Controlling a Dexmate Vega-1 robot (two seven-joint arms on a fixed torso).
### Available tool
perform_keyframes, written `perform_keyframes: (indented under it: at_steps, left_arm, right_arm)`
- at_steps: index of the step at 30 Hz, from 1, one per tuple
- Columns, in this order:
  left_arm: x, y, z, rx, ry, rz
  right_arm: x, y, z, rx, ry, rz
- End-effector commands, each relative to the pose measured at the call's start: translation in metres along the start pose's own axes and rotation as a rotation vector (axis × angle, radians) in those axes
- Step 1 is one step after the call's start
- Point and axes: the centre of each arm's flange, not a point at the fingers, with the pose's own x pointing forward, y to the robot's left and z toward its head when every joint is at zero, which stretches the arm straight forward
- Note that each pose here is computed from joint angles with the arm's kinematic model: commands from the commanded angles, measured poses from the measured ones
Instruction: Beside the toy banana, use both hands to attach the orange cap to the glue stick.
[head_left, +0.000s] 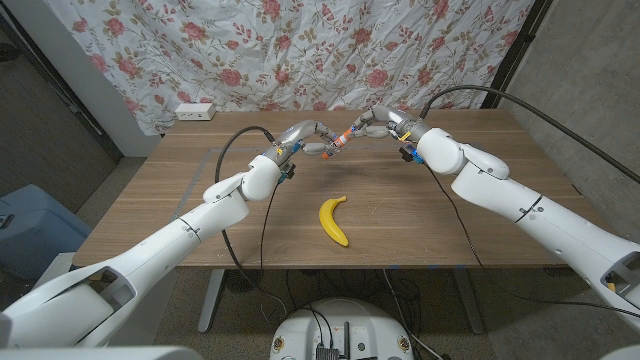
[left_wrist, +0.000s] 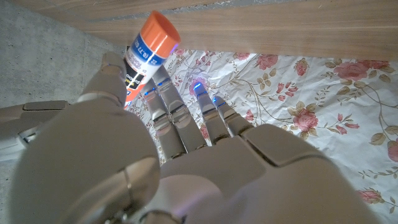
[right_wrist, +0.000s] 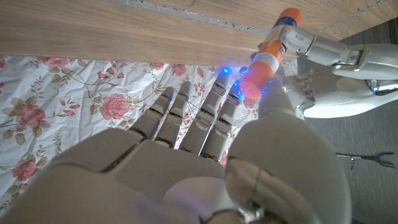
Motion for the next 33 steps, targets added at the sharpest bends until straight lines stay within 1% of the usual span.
perform_keyframes:
  at_steps: [1,15,33]
  left_arm:
    - [-0.0011,-0.0001,0.0001,0.0,0.001,0.002]
    - [-0.0022,-0.001,0.0008,-0.001,0.0,0.005]
    - [-0.0063,-0.0014,0.0028,-0.001,-0.002,0.014]
  right_arm:
    - [0.0011,0.0032,0.0029,-0.011,0.003,0.012]
    - [0.002,0.0047,0.005,-0.008,0.006,0.016]
    - [-0.001,0.0085,0.0087,-0.005,0.007,0.023]
